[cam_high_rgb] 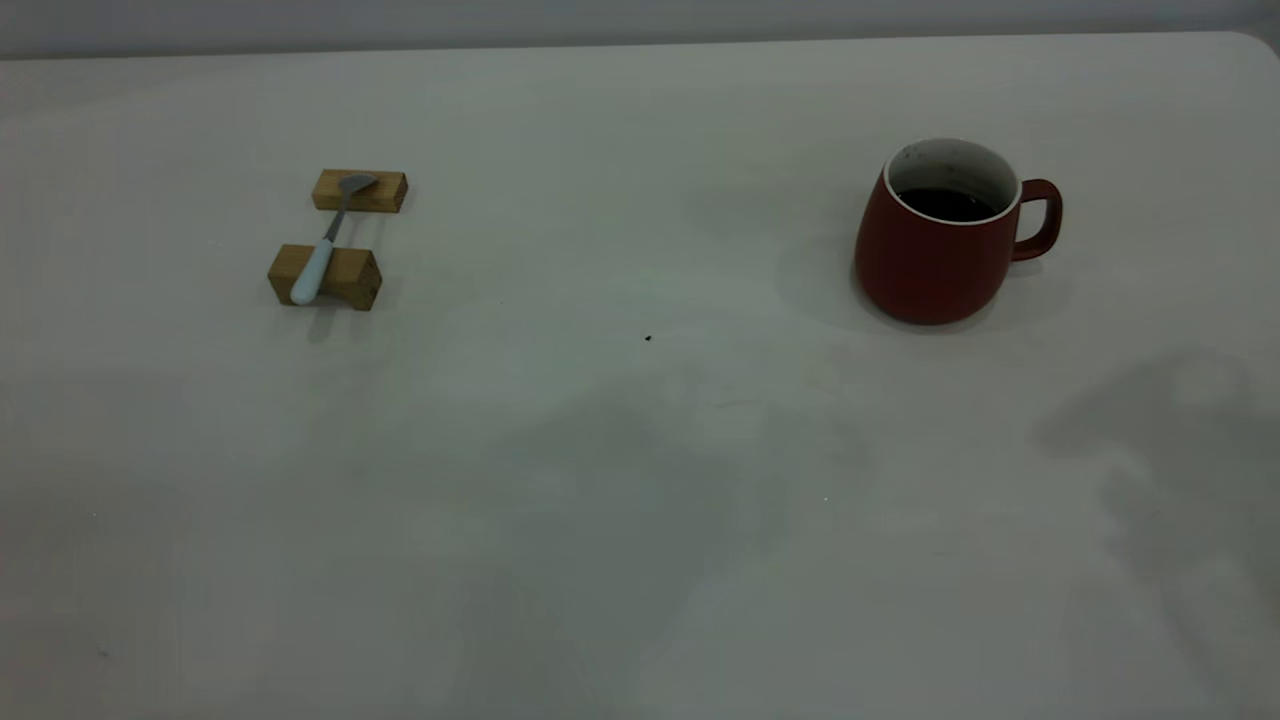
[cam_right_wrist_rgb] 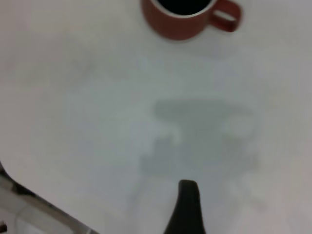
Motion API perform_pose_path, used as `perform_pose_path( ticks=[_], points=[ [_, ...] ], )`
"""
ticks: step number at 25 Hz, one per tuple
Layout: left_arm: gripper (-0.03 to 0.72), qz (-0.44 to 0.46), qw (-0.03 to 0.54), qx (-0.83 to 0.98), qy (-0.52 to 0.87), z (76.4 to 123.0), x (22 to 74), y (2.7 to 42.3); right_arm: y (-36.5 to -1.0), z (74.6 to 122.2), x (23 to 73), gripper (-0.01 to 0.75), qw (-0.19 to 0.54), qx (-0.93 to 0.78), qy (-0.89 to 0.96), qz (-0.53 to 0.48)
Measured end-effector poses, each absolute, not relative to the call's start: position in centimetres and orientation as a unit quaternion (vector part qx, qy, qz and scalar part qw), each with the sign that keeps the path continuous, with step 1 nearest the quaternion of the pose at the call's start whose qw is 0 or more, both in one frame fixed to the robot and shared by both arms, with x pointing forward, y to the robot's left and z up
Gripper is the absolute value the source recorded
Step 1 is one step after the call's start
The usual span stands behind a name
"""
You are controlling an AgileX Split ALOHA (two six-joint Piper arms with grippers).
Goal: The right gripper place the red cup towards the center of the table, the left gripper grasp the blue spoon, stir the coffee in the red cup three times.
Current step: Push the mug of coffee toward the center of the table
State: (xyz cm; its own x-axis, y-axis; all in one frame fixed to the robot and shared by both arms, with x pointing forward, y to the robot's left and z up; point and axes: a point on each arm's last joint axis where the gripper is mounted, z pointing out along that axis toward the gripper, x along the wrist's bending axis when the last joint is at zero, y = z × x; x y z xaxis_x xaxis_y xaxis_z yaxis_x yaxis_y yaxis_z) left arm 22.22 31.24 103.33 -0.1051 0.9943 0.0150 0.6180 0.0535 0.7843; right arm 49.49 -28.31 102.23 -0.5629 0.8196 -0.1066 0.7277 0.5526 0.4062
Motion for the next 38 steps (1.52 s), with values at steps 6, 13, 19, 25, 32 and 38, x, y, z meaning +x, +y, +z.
perform_pose_path(
  ticks=[6, 13, 19, 25, 32, 38],
  points=[
    [0.438, 0.328, 0.286, 0.604, 0.667, 103.3, 22.2, 31.2, -27.8, 96.6, 54.1, 0.701, 0.097, 0.393, 0.902, 0.149],
    [0.438, 0.329, 0.286, 0.605, 0.667, 103.3, 22.2, 31.2, -25.8, 91.9, 58.8, 0.691, 0.090, 0.307, 0.938, 0.130],
    [0.438, 0.329, 0.286, 0.605, 0.667, 103.3, 22.2, 31.2, -25.5, 87.4, 62.6, 0.687, 0.078, 0.253, 0.959, 0.097],
    [0.438, 0.329, 0.286, 0.605, 0.667, 103.3, 22.2, 31.2, -25.8, 85.1, 64.8, 0.687, 0.081, 0.202, 0.974, 0.065],
    [0.438, 0.329, 0.286, 0.605, 0.667, 103.3, 22.2, 31.2, -25.8, 83.4, 66.7, 0.686, 0.088, 0.152, 0.983, 0.053],
    [0.438, 0.329, 0.286, 0.605, 0.667, 103.3, 22.2, 31.2, -25.7, 82.2, 67.8, 0.686, 0.092, 0.118, 0.987, 0.051]
  ],
)
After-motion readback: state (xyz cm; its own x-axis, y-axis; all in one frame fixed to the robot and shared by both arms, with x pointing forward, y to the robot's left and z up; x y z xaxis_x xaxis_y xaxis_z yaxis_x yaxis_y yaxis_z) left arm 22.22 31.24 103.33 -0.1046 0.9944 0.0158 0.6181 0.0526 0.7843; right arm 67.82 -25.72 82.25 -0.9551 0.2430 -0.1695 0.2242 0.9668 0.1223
